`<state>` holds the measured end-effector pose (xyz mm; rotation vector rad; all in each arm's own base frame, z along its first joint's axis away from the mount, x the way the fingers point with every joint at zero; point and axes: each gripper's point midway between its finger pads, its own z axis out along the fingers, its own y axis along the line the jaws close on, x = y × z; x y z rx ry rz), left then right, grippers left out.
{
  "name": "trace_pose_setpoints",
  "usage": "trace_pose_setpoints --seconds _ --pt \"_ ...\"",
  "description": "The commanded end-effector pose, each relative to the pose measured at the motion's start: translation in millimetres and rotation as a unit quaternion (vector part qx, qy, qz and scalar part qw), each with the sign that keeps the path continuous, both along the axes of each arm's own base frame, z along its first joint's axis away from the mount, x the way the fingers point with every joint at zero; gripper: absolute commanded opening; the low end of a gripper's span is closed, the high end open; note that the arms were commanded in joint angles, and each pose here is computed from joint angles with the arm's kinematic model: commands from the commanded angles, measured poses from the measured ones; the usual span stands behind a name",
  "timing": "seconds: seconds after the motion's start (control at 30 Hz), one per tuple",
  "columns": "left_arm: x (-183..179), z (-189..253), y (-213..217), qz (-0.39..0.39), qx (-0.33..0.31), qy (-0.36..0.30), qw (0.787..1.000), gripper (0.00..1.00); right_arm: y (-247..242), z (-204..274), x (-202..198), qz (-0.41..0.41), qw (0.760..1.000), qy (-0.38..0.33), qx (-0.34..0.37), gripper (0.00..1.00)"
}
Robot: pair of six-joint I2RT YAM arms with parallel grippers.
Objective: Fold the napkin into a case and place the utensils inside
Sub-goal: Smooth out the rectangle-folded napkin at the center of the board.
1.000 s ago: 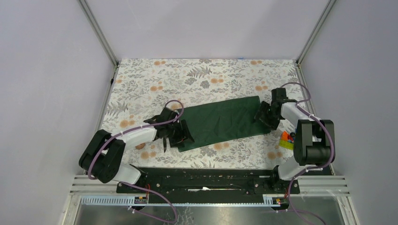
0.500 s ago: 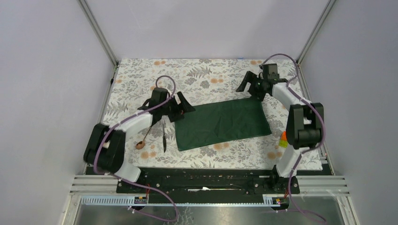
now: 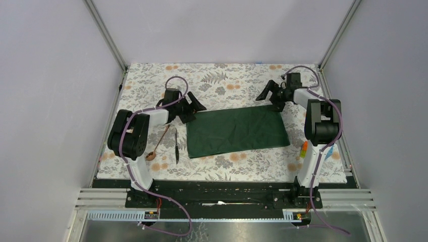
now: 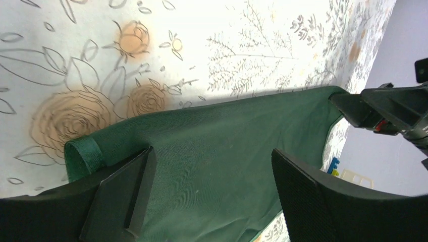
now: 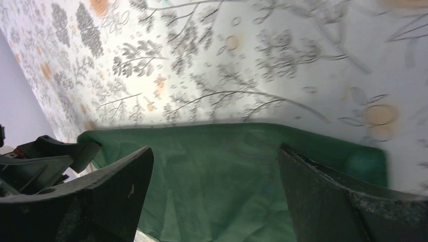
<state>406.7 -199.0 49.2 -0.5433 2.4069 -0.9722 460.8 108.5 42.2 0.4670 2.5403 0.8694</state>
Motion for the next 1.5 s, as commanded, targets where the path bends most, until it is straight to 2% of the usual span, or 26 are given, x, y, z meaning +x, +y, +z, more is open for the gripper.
trace_pose_setpoints --seconds 0.0,0.1,0.2,0.3,0.43,0.57,0.63,0.67,0.8,0.97,1.07,1.3,1.43,1.47 --pt "12 -13 21 0.036 0.027 -0.002 0.999 0.90 -25 -18 10 -0.008 0.999 -0.011 -0.030 0.99" --pt "7 -21 34 0.046 0.053 0.010 0.997 0.90 -35 -27 15 -0.009 0.999 -0.003 -0.046 0.98" --pt "10 -16 36 0.035 0.056 0.012 0.998 0.91 -55 -27 17 -0.020 0.995 0.005 -0.094 0.99" --pt "17 1 28 0.008 0.050 0.002 0.999 0.91 -73 -19 18 -0.032 0.989 0.014 -0.141 0.99" --pt "28 34 14 -0.024 0.022 -0.020 0.999 0.93 -80 12 23 -0.034 0.985 -0.003 -0.170 0.99" --pt "31 54 3 -0.042 -0.004 -0.033 0.999 0.94 -61 55 17 -0.019 0.985 -0.037 -0.166 1.00" --pt "31 52 3 -0.045 -0.006 -0.030 0.999 0.94 -43 70 13 -0.008 0.990 -0.055 -0.126 1.00" --pt "30 49 2 -0.046 -0.007 -0.025 0.999 0.94 -17 74 8 0.016 0.994 -0.063 -0.086 1.00" --pt "33 38 -4 -0.058 -0.017 -0.011 0.998 0.94 10 62 -3 0.030 0.998 -0.058 -0.012 1.00" --pt "35 21 0 -0.052 -0.009 0.003 0.999 0.94 2 31 -9 0.031 0.999 -0.035 -0.018 1.00" --pt "35 8 10 -0.045 0.023 0.008 0.999 0.94 -6 15 -10 0.032 0.999 -0.023 -0.031 1.00" --pt "28 -25 33 -0.044 0.083 0.043 0.995 0.94 -60 0 -2 -0.007 0.996 0.003 -0.092 1.00" --pt "35 -3 31 -0.066 0.097 0.012 0.993 0.94 -82 -1 -9 -0.015 0.986 0.033 -0.163 0.99" --pt "36 9 26 -0.077 0.091 -0.002 0.993 0.98 -83 9 -10 -0.016 0.984 0.029 -0.175 1.00"
